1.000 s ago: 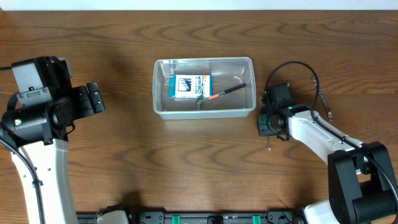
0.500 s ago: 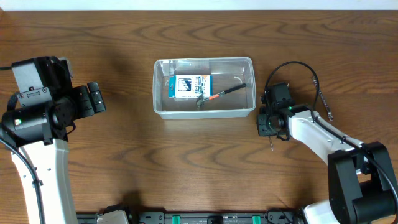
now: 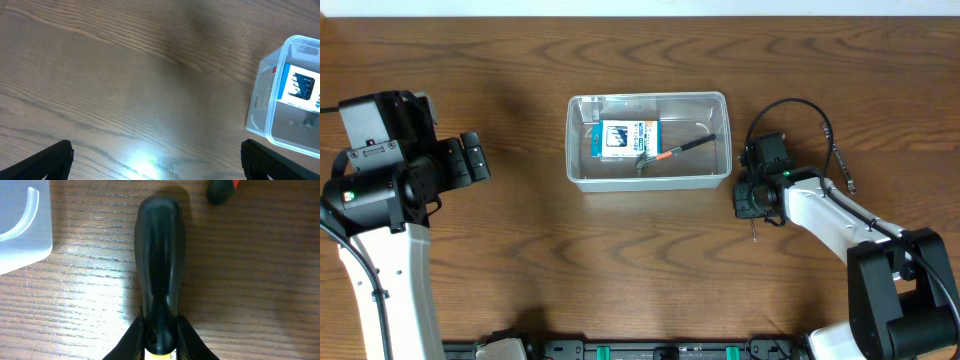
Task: Pack container
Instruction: 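Lower the right gripper and grasp the screwdriver handle, then lift the screwdriver into the container with the right gripper and release, then move the right gripper toward the red-handled pliers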
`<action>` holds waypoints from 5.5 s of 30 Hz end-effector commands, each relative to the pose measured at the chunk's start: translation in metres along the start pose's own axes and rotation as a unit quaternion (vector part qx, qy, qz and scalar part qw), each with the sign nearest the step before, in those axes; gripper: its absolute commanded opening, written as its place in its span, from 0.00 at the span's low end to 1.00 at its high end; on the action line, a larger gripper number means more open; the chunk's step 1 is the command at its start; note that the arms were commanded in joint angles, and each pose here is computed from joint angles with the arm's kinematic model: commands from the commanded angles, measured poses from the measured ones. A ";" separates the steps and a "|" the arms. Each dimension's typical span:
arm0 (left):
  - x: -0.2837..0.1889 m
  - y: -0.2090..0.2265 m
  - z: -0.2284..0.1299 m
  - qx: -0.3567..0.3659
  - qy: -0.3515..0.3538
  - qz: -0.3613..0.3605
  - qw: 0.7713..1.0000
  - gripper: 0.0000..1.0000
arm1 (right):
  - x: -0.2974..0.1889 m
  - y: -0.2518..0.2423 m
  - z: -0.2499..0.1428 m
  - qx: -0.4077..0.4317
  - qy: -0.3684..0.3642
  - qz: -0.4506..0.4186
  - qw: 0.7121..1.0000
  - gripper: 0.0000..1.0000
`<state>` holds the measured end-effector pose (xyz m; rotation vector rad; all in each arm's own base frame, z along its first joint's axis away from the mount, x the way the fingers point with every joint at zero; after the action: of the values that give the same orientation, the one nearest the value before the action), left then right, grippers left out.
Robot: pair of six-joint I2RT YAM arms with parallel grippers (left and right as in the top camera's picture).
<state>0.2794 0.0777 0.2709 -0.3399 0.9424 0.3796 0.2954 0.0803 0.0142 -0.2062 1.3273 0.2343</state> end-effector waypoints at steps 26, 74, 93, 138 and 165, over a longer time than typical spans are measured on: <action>-0.001 0.000 -0.001 -0.010 0.001 -0.005 1.000 0.98 | -0.188 0.044 0.070 -0.295 -0.175 0.047 0.938 0.01; -0.001 -0.001 0.000 -0.009 -0.003 -0.006 1.000 0.98 | -0.034 0.148 0.148 -0.617 0.015 0.170 0.768 0.27; -0.001 -0.002 0.009 0.044 -0.023 -0.008 0.999 0.98 | -0.140 0.116 0.221 -0.490 -0.130 0.037 0.861 0.99; 0.010 -0.042 -0.006 0.091 0.025 -0.105 0.990 0.98 | -0.132 -0.097 0.084 -0.016 0.013 -0.002 1.000 0.99; 0.013 -0.042 -0.007 0.083 0.033 -0.104 0.991 0.98 | -0.025 -0.106 0.074 -0.143 0.091 0.051 0.984 0.99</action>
<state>0.3003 0.0428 0.2633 -0.2846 0.9748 0.1108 0.3886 -0.0005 0.0650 -0.4159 1.4801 0.4839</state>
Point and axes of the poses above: each gripper's point midway between its finger pads, its own x axis out along the fingers, its own y axis along the line the jaws close on, z = x × y, the point moved 2 cm from there along -x, back along the fingers, and after that the axes turned 13 degrees about -x, right-handed, at the moved point
